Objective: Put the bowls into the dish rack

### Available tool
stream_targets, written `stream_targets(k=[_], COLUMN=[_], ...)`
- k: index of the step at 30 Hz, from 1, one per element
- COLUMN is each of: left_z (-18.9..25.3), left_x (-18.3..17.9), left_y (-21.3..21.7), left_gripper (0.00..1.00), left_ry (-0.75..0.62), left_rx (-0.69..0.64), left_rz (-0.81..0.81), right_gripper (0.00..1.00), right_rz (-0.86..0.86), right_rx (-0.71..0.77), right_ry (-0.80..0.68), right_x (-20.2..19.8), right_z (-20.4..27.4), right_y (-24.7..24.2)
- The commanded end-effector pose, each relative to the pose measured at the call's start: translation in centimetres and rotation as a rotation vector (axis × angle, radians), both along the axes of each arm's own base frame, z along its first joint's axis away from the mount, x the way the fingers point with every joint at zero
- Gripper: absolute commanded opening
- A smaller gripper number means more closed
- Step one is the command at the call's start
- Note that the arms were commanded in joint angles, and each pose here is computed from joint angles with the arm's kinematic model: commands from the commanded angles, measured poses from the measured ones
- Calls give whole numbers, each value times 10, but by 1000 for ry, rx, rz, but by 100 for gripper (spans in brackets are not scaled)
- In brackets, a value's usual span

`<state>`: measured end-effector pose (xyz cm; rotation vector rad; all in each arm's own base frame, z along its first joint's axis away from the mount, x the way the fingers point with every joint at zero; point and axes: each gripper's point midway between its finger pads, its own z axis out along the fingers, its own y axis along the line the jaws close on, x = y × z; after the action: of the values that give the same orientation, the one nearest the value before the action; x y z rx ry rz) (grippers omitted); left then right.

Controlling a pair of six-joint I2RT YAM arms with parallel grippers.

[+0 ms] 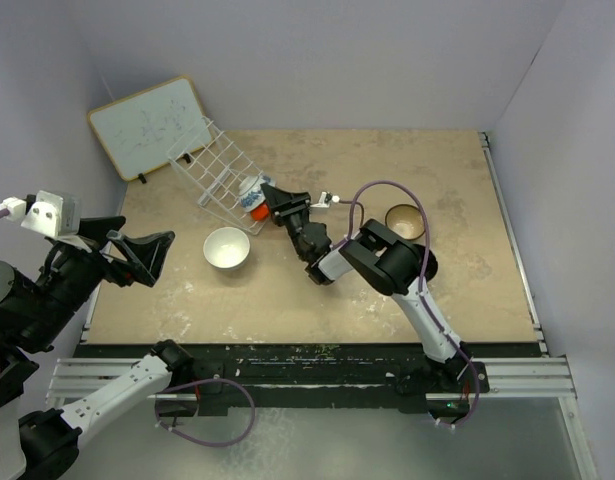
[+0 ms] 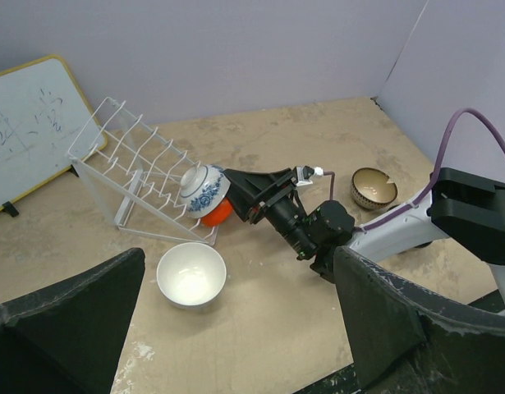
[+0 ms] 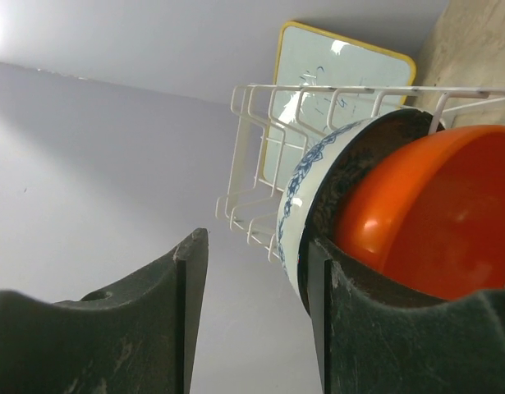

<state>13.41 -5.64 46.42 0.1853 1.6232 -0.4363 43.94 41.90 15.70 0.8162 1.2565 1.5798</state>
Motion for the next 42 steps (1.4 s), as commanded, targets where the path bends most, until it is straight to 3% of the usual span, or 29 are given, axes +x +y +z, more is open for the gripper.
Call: stream_targets(k=[1, 14, 26, 34, 42], left_z=[6, 3, 6, 9, 7], left_x=[1, 3, 7, 4, 5], left_y=[-2, -2, -4, -3, -8], left_gripper=[99, 99, 99, 99, 99], left_ry=[-19, -22, -28, -35, -28], left_rx=[-35, -51, -73, -85, -84], left_rz=[-3, 8, 14, 12, -7], right_gripper=[52, 53, 53, 55, 66], right_rz=[-46, -59, 15, 52, -180], right_rx=[323, 272, 86, -368, -1051], right_ry=[-261, -211, -237, -106, 131], right_x=[-30, -43, -85, -95, -101], right_z=[114, 104, 122, 111, 98], right_y=[-46, -66, -79, -83, -177])
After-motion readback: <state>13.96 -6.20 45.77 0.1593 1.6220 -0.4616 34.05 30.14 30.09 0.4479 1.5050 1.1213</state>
